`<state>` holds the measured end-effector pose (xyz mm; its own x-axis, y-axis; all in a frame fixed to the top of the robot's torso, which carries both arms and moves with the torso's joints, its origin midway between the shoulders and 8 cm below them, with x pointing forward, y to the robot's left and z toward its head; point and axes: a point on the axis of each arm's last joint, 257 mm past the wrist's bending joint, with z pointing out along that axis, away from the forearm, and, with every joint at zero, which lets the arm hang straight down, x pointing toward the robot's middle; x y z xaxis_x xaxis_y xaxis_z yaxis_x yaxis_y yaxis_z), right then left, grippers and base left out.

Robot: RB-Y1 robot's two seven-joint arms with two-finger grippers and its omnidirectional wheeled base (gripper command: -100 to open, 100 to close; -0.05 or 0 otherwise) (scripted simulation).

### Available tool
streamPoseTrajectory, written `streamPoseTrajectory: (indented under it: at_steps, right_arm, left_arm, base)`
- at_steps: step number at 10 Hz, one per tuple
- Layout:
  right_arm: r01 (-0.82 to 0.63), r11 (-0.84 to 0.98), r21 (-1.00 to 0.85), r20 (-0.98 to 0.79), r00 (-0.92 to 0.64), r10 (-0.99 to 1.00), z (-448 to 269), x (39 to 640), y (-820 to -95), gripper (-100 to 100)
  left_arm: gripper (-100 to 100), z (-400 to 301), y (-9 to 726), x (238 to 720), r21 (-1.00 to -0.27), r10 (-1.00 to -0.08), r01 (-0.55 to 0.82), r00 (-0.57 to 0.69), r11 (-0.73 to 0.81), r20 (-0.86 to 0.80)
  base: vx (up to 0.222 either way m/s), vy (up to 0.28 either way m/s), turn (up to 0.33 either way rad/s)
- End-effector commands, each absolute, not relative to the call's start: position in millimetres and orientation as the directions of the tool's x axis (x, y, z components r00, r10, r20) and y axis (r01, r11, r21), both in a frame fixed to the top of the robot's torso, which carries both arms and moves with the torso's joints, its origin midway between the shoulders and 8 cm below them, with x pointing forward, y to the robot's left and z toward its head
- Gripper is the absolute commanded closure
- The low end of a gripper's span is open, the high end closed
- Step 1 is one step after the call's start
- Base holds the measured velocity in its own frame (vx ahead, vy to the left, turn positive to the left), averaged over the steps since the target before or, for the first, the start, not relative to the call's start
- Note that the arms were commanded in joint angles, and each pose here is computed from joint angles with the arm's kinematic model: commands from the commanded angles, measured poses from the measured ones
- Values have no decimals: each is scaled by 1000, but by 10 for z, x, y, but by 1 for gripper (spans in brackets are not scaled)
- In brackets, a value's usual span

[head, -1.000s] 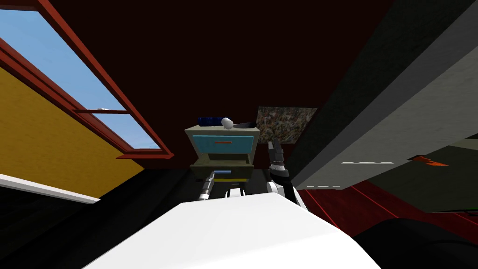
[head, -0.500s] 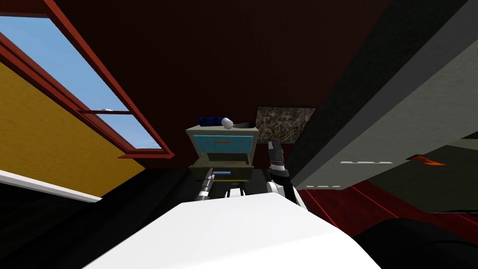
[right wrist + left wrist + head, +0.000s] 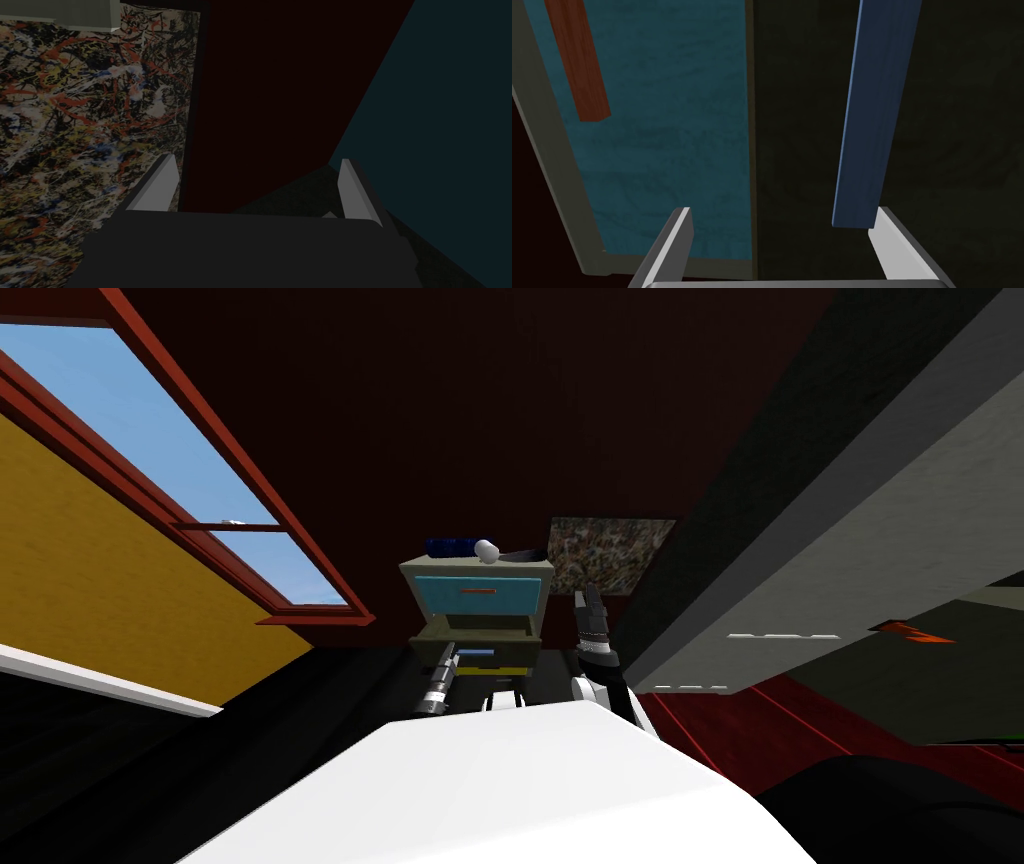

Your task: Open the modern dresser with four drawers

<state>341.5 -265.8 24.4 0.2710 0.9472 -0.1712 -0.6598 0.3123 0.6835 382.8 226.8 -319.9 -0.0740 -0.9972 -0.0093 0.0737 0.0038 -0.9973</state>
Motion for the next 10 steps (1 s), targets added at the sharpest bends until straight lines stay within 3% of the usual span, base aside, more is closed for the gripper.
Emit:
streamPoseTrajectory:
  at_steps: [1, 4, 5, 10]
  right_arm:
    - [-660, 312, 683, -171, 271, 947, 244, 3415, -2658, 0]
    - [-660, 312, 683, -171, 271, 947, 244, 3415, -2658, 0]
    - [-660, 312, 683, -171, 271, 947, 244, 3415, -2658, 0]
    - [-660, 312, 683, -171, 271, 947, 244, 3415, -2658, 0]
  left_arm:
    - [-100, -3089, 2280, 3859, -997, -997, 77, -77, 3, -8]
    - [-100, -3132, 2292, 3843, -999, -997, 52, -77, 4, -8]
    - [0, -3149, 2294, 3838, -999, -997, 46, -77, 4, -8]
    - [0, -3206, 2304, 3815, -1000, -997, 31, -75, 6, -8]
  base:
    - [-11, -8, -1]
    - [-6, -4, 3]
    - [0, 0, 0]
    - [0, 0, 0]
